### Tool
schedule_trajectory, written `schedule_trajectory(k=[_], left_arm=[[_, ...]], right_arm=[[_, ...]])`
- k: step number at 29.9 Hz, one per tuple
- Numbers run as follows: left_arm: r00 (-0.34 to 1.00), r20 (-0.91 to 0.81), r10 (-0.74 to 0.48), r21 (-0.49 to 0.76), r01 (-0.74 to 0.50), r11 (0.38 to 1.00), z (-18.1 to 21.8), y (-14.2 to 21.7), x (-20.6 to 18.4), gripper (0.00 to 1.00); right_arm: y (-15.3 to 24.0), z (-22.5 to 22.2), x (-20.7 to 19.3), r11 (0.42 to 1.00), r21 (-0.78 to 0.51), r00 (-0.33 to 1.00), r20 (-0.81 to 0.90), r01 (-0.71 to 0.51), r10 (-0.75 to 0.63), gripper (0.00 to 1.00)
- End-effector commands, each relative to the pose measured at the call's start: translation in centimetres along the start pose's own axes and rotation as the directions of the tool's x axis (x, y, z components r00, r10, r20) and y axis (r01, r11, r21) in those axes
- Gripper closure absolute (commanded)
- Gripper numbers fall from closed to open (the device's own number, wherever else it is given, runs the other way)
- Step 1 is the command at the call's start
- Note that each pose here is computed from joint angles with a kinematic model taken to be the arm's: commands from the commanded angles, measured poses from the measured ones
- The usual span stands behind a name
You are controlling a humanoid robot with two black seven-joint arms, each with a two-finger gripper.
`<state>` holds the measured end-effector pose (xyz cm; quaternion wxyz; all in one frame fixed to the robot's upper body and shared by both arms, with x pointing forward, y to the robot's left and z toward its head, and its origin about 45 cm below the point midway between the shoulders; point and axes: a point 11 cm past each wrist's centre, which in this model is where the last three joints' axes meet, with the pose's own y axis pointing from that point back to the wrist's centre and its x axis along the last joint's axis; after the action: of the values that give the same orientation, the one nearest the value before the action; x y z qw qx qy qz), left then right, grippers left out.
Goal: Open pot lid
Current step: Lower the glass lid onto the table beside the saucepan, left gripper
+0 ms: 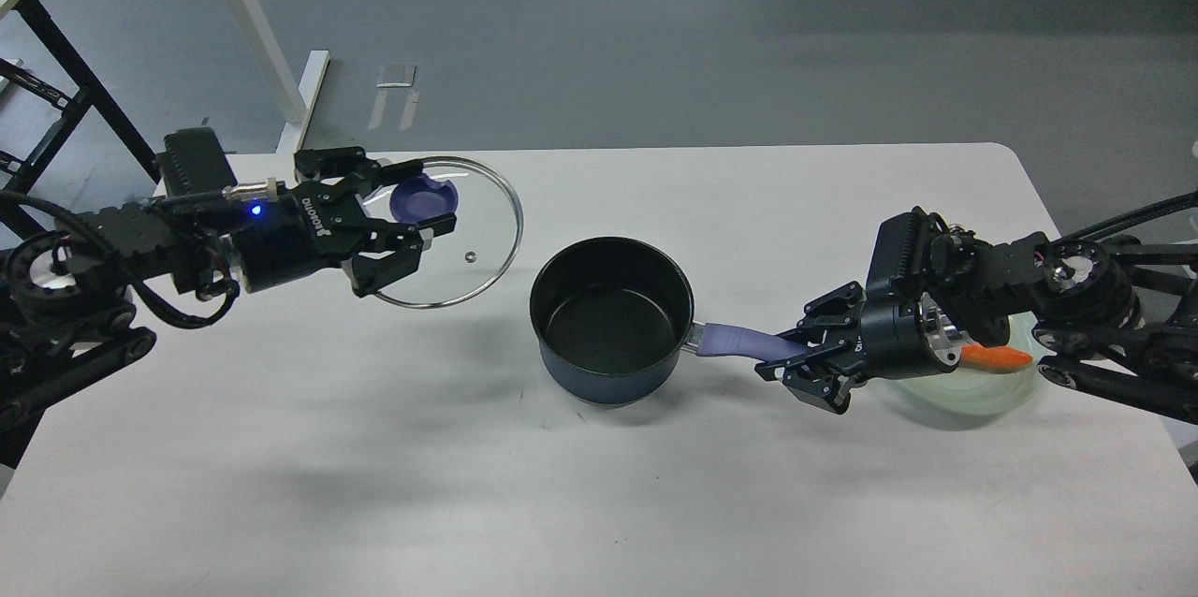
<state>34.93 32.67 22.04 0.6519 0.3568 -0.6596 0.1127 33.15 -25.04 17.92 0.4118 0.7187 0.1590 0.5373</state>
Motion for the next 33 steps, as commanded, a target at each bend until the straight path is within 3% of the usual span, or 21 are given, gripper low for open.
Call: schedule_trajectory(k=[1, 9, 19, 23, 26, 33], left_arm=[[0.997, -0.028, -0.077, 0.043, 0.078, 0.996, 0.0, 2.9, -4.3, 0.55], [0.958, -0.101, -0.267, 0.116, 0.278, 0.954, -0.2, 7.6, -11.6, 0.55], [0.937, -0.115, -0.33, 0.143, 0.344, 0.928, -0.6, 8.2, -14.2, 0.49], [0.936, -0.138, -0.322, 0.155, 0.342, 0.927, -0.7, 8.3, -14.3, 0.33], [0.937, -0.149, -0.316, 0.16, 0.338, 0.927, -0.6, 8.3, -14.3, 0.13], [0.943, -0.155, -0.293, 0.162, 0.317, 0.935, -0.8, 7.9, -13.7, 0.03]], right_arm=[[0.0, 0.0, 0.0, 1.0, -0.001, 1.0, 0.0, -0.001, 0.001, 0.68], [0.2, 0.1, -0.1, 1.0, -0.004, 1.0, 0.004, -0.001, 0.001, 0.68], [0.0, -0.1, -0.6, 1.0, 0.002, 1.0, 0.013, 0.003, -0.003, 0.68], [0.0, -0.2, -0.7, 1.0, 0.003, 1.0, 0.015, 0.003, -0.003, 0.68], [-0.1, -0.2, -0.6, 1.0, 0.003, 1.0, 0.014, 0.002, -0.002, 0.68], [0.0, -0.2, -0.7, 1.0, 0.003, 1.0, 0.015, 0.003, -0.003, 0.67]])
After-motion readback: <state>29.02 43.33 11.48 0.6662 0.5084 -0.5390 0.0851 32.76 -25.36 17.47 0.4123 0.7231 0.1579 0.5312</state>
